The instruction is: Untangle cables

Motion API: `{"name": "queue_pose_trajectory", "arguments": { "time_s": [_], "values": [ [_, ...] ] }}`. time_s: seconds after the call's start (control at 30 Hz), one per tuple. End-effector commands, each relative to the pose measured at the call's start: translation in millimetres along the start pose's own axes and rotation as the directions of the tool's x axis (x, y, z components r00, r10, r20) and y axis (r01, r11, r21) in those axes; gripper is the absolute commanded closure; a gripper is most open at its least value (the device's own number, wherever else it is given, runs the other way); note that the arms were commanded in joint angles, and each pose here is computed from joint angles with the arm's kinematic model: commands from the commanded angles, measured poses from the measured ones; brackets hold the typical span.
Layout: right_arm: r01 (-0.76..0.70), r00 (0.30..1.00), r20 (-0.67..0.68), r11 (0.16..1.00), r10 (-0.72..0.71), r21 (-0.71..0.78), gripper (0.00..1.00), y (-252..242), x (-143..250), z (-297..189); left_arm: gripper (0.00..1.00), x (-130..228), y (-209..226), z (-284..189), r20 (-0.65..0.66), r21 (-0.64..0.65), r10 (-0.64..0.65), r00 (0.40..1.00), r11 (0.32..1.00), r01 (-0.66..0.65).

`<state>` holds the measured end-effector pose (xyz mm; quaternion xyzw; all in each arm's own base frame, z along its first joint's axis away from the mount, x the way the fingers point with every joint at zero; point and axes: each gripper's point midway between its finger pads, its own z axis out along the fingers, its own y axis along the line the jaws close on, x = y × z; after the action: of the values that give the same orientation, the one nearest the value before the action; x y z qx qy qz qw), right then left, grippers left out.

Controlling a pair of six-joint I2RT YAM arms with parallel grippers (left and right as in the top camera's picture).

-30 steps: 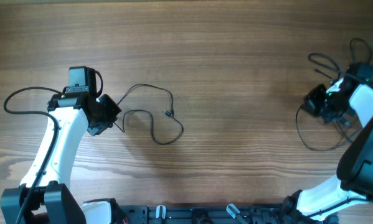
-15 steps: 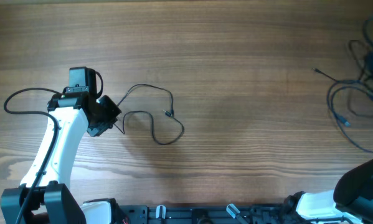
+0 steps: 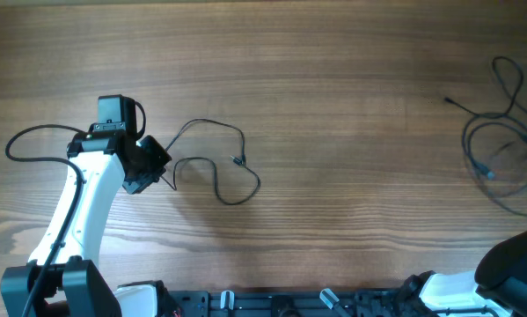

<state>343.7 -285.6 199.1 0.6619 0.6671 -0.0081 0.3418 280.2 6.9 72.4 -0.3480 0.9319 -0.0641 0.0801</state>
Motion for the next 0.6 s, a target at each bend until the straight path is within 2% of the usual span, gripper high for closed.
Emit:
{"name": "queue_pose_trajectory", "arguments": {
  "time_s": [0.0, 0.13, 0.2, 0.27, 0.37, 0.43, 0.5, 0.57],
  "values": [
    [0.067, 0.996, -0.047, 0.996, -0.069, -0.057, 0.14, 10.3, 6.6, 0.4, 0.96, -0.4, -2.6, -3.5, 0.004, 0.018, -0.002, 1.0, 1.0, 0.002],
    [0.152, 0.969, -0.171, 0.973, -0.181, -0.172, 0.15, 24.5, 34.2, -4.4, 0.96, -3.4, -8.4, -3.7, 0.013, 0.045, 0.0, 1.0, 0.999, -0.001],
    [0.207, 0.933, -0.248, 0.954, -0.259, -0.217, 0.15, 26.9, 57.3, -9.6, 0.96, -4.4, -30.5, -6.0, 0.004, 0.158, 0.028, 1.0, 0.987, -0.029],
    [0.284, 0.882, -0.306, 0.923, -0.358, -0.26, 0.15, 28.8, 82.3, -16.1, 0.96, -0.4, -71.6, -15.6, 0.002, 0.353, 0.127, 0.992, 0.928, -0.119],
    [0.4, 0.785, -0.352, 0.851, -0.51, -0.342, 0.15, 36.9, 121.2, -28.0, 0.96, 16.8, -140.5, -44.7, 0.062, 0.618, 0.284, 0.957, 0.742, -0.26],
    [0.48, 0.7, -0.366, 0.783, -0.613, -0.395, 0.13, 42.2, 150.9, -37.9, 0.96, 39.9, -184.3, -68.7, 0.15, 0.729, 0.398, 0.905, 0.573, -0.373],
    [0.548, 0.608, -0.364, 0.705, -0.705, -0.45, 0.12, 47.3, 180.0, -48.8, 0.96, 66.0, -214.9, -85.7, 0.236, 0.771, 0.475, 0.848, 0.44, -0.46],
    [0.588, 0.531, -0.353, 0.635, -0.77, -0.5, 0.11, 54.3, 208.1, -60.3, 0.96, 104.3, -239.8, -98.7, 0.364, 0.761, 0.572, 0.735, 0.273, -0.589]
  ]
}}
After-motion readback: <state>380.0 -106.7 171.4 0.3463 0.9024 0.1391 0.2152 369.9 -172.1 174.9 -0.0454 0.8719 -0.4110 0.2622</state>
